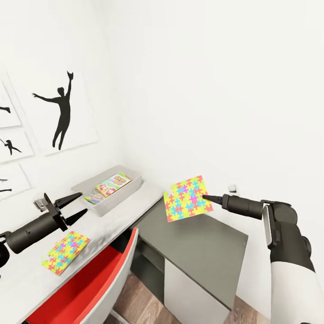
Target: Put all the toys in the child's room - the three board games (two on the bed and one on the table), the two jigsaw puzzles on the table, and the tennis ball on the table - inside the toy box on the table in the child's room.
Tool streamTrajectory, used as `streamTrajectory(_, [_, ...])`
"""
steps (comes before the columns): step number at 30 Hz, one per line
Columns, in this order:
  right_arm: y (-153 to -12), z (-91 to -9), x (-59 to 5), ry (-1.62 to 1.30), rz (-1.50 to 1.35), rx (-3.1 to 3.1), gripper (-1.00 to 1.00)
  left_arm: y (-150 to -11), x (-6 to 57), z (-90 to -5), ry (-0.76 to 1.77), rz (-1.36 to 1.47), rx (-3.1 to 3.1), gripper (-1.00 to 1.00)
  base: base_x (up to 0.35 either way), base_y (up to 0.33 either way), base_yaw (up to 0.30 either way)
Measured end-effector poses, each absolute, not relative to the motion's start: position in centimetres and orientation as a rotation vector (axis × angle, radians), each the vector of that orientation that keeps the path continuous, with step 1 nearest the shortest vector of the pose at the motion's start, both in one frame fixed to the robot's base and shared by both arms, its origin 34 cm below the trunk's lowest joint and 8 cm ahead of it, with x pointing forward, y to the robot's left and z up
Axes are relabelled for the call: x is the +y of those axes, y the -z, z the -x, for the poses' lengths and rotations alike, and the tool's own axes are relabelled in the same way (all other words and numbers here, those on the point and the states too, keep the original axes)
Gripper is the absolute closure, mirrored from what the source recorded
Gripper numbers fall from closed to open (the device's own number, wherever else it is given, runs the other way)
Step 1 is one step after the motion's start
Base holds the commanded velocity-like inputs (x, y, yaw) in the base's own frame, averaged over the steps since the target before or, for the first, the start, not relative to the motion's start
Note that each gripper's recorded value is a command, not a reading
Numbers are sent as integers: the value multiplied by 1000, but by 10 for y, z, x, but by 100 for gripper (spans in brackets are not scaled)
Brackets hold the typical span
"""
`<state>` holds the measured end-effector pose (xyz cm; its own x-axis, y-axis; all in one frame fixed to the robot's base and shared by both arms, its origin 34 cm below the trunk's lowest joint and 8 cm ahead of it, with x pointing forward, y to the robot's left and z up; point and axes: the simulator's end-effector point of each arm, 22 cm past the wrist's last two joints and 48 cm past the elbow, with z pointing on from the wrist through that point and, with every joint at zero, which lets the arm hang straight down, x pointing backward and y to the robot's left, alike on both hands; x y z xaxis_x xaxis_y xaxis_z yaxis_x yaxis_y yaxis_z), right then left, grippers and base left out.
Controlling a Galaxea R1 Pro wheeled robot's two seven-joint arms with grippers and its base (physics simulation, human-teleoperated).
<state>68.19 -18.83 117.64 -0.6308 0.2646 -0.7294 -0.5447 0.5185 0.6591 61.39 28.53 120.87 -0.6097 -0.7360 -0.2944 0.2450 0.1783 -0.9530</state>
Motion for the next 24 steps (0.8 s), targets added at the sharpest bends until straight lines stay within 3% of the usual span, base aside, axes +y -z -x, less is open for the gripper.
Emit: streamTrajectory(24, [-1189, -681, -193, -1179, 250, 1888, 100, -1206, 297, -611, 1538, 502, 1645, -100, 0, 0, 283])
